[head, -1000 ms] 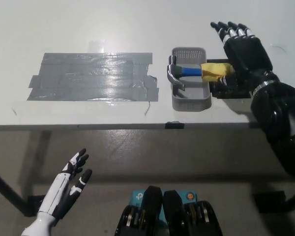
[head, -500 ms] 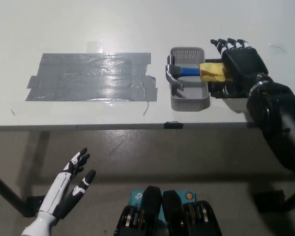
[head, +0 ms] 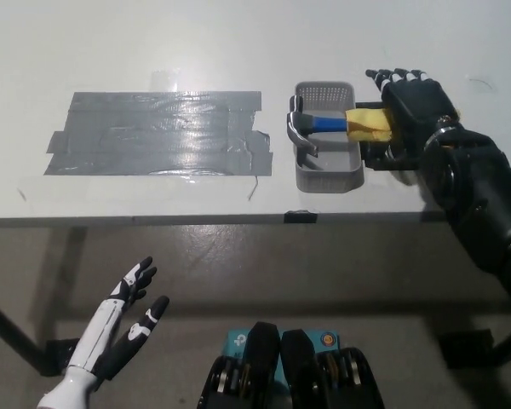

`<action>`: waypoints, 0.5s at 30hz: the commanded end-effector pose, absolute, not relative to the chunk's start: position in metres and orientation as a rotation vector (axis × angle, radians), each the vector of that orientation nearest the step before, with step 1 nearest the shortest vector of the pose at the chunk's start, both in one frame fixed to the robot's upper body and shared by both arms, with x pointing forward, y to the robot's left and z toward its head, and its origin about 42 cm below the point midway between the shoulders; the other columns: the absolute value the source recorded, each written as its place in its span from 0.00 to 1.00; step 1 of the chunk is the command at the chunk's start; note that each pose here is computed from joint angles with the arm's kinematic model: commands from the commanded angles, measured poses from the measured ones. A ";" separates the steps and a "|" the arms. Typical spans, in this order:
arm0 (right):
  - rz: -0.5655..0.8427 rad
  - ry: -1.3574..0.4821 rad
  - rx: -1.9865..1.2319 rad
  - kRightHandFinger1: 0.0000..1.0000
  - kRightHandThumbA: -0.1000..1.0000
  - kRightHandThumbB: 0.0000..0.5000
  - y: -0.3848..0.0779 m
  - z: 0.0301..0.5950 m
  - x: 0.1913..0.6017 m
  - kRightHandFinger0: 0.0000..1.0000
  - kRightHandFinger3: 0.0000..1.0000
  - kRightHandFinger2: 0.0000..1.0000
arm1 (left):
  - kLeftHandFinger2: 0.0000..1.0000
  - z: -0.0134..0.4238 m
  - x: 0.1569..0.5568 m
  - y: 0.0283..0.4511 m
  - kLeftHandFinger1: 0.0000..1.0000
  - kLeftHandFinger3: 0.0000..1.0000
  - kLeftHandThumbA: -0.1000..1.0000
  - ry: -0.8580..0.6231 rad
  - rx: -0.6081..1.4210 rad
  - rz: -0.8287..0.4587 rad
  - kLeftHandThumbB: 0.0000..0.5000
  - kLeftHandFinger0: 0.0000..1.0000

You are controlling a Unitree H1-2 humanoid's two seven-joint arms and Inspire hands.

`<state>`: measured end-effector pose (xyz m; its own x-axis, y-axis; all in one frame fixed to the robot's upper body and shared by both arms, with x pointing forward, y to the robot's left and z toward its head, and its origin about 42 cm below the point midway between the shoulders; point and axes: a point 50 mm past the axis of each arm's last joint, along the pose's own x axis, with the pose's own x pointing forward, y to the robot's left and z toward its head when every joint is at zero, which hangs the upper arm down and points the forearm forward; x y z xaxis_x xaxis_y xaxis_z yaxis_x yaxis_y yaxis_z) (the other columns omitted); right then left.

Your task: The robot picks the hammer with right hand and hits the black area on the desk and places it back.

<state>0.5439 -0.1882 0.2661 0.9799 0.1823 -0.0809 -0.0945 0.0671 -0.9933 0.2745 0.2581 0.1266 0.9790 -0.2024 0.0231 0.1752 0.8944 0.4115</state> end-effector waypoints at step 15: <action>0.058 -0.263 -1.542 1.00 0.87 0.92 -0.172 0.288 0.554 1.00 1.00 1.00 | 1.00 0.144 0.277 0.261 1.00 1.00 0.87 -0.144 0.455 -0.216 0.05 0.95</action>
